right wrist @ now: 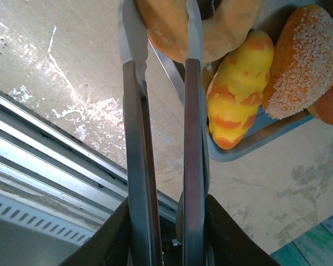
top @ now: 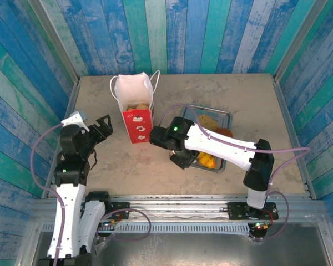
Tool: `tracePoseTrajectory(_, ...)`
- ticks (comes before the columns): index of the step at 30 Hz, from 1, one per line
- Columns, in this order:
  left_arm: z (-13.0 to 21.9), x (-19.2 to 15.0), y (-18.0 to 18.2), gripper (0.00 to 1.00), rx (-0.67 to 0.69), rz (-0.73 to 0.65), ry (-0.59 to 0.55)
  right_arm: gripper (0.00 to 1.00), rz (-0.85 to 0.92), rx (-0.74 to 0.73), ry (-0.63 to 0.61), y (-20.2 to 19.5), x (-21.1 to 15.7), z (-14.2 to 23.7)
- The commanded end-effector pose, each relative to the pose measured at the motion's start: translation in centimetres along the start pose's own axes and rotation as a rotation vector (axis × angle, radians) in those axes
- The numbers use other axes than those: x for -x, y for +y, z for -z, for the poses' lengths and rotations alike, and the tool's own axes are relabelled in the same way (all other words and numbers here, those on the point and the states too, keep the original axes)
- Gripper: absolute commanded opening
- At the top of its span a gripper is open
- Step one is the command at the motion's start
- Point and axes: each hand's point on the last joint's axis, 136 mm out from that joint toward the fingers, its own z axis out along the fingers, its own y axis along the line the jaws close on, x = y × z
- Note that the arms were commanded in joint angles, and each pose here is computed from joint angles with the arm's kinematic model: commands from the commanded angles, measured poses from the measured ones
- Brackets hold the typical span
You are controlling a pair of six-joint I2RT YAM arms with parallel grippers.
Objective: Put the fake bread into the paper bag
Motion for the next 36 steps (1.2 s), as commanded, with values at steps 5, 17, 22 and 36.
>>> tracePoseTrajectory(5,0.9,2.0,-1.5,0.94,-0.032,-0.016,-0.039,0.21,-0.075,0.057,-0.183,-2.0,-0.8,4.1)
tracePoseTrajectory(17,-2.4,2.8,-5.8,0.99,-0.216,0.061,0.091,0.20,-0.258,0.290,-0.771,-5.7,0.3,15.5)
tracePoseTrajectory(22,-4.3,3.2,-6.7,0.92,-0.273,0.094,0.108,0.20,-0.229,0.443,-0.983,-5.1,1.1,21.2)
tracePoseTrajectory(36,-8.3,1.6,-5.7,0.53,-0.291,0.180,0.149,0.20,-0.265,0.485,-1.193,-4.9,11.3,26.6)
